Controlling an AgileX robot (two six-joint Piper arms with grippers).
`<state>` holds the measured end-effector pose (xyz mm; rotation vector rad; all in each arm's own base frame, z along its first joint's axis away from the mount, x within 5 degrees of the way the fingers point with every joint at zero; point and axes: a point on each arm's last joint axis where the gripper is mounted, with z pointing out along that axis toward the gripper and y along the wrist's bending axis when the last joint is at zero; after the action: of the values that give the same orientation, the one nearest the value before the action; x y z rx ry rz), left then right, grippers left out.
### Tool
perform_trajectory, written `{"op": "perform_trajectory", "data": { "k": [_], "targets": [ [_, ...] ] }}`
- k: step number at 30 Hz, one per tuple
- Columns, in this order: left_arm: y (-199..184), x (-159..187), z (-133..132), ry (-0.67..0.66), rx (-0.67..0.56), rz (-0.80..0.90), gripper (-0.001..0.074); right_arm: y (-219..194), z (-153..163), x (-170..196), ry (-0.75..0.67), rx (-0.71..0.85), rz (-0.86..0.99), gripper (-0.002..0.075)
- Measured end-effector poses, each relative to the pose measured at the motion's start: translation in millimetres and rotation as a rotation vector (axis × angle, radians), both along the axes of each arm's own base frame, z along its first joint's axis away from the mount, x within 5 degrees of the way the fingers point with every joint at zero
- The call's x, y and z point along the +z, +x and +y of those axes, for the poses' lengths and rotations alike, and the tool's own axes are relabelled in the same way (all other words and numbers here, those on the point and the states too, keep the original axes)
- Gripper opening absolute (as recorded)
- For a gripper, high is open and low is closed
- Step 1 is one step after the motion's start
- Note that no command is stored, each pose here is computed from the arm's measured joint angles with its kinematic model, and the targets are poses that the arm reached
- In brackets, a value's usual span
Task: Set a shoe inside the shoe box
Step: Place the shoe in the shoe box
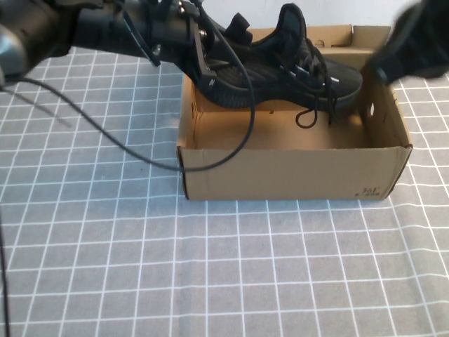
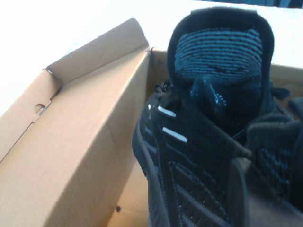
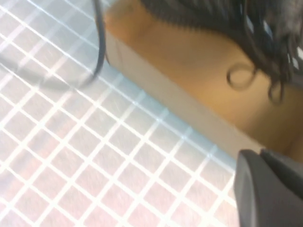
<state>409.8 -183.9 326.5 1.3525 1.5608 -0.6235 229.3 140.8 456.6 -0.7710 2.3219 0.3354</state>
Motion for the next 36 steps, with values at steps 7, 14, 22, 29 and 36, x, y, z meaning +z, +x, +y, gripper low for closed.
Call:
{"op": "perform_trajectory", "data": {
  "k": [7,14,22,29,36],
  "targets": [
    [42,-36,-9,-0.003,-0.079,0.023,0.0042,-22,-16,-17,-0.007,-0.061,0.032,-0.0016],
    [66,-67,-20,-0.034,-0.141,0.054,0.0042,-35,-23,-7,0.032,-0.076,-0.008,-0.0016],
    [77,-79,-23,-0.047,-0.151,0.037,0.0041,-36,-22,-7,0.046,-0.078,0.001,-0.0016],
    [82,-100,-25,-0.037,-0.151,0.066,0.0041,-36,-22,-7,0.049,-0.079,0.002,-0.0016],
    [87,-105,-24,-0.034,-0.102,0.05,0.0041,-37,-23,-9,0.035,-0.077,0.023,-0.0016]
  ]
}}
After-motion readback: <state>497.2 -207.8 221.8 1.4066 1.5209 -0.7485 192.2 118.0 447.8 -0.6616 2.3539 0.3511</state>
